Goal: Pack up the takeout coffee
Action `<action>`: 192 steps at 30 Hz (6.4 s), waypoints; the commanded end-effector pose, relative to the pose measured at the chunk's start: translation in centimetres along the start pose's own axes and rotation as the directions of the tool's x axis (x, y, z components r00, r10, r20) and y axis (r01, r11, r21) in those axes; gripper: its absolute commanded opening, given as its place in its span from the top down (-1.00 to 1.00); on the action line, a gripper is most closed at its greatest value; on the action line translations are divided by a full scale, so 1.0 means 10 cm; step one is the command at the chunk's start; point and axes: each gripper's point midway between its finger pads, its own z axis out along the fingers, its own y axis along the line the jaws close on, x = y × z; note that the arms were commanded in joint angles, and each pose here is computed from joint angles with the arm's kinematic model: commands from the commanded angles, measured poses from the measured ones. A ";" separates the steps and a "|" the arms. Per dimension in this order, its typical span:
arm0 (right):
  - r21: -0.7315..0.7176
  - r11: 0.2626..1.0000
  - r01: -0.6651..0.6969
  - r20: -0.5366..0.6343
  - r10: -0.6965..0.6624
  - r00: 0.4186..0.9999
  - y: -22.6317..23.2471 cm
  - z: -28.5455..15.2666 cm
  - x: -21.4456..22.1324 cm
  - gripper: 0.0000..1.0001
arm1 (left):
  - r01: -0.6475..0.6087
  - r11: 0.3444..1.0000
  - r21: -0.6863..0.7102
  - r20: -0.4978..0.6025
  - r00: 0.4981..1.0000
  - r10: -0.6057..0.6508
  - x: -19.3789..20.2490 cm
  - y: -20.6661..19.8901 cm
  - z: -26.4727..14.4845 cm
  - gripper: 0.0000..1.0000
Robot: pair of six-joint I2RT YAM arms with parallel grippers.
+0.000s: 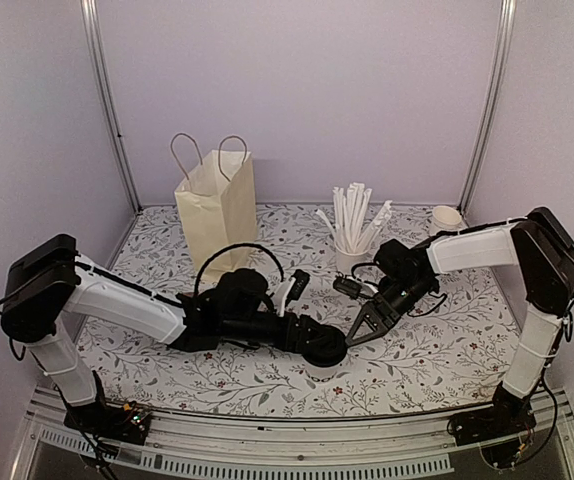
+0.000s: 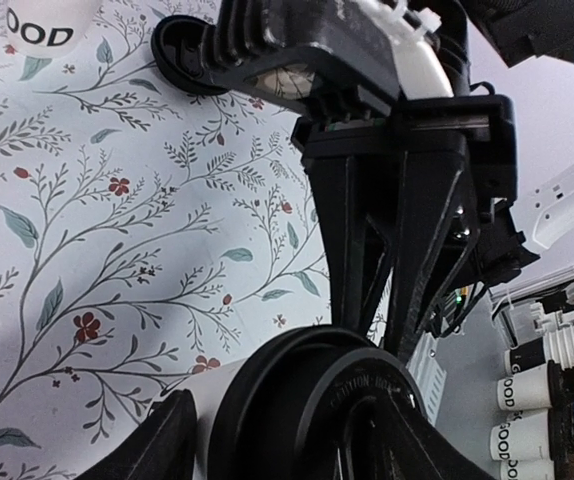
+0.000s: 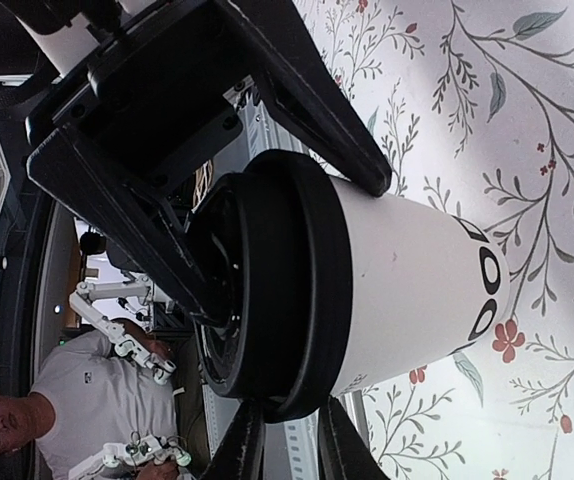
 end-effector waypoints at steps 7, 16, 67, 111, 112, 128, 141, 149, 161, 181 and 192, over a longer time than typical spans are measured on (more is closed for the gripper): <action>0.334 0.903 0.271 -0.060 -0.266 0.962 -0.25 -0.21 -0.12 0.33 | -0.094 0.986 -0.136 -0.153 0.986 0.073 0.36 0.35 0.02 -0.29; 0.379 0.801 0.464 -0.037 -0.487 0.872 0.48 -0.54 -0.37 -0.18 | -0.237 0.963 -0.127 0.019 0.970 0.242 -0.43 -0.17 -0.19 -0.59; 0.385 0.366 0.847 -0.607 -0.591 0.531 0.30 0.20 -0.19 -0.36 | -0.214 0.917 -0.336 0.255 0.917 0.307 -1.76 1.06 -1.81 -0.60; 0.927 0.241 -0.287 0.324 -0.129 0.937 -1.13 -3.93 0.80 -0.56 | -0.216 0.917 -0.335 0.264 0.913 0.311 -1.79 1.05 -1.90 -0.60; 0.924 0.240 -0.297 0.334 -0.127 0.934 -1.10 -3.94 0.79 -0.62 | -0.216 0.917 -0.335 0.264 0.913 0.311 -1.79 1.05 -1.90 -0.60; 0.925 0.264 -0.275 0.351 -0.310 0.884 -0.45 -4.26 0.26 -0.48 | -0.222 0.918 -0.328 0.263 0.912 0.314 -1.78 1.03 -1.90 -0.60; 0.970 0.142 -0.198 0.230 -0.269 0.935 -0.83 -4.24 -0.44 -0.16 | -0.233 0.919 -0.317 0.264 0.909 0.321 -1.79 0.99 -1.91 -0.59; 0.974 0.146 -0.174 0.203 -0.213 0.956 -1.22 -4.27 -0.65 -0.16 | -0.237 0.920 -0.312 0.264 0.909 0.323 -1.79 0.97 -1.91 -0.59; 0.973 0.171 -0.154 0.185 -0.178 0.967 -1.61 -4.23 -0.83 -0.15 | -0.244 0.920 -0.305 0.265 0.907 0.329 -1.79 0.95 -1.92 -0.59; 0.963 0.226 -0.148 0.172 -0.090 0.981 -1.87 -4.12 -0.79 0.50 | -0.249 0.926 -0.284 0.268 0.906 0.326 -1.79 0.90 -1.92 -0.59; 0.955 0.280 -0.100 0.143 -0.136 0.980 -1.23 -3.91 -0.86 1.00 | -0.252 0.923 -0.289 0.274 0.902 0.332 -1.80 0.88 -1.95 -0.58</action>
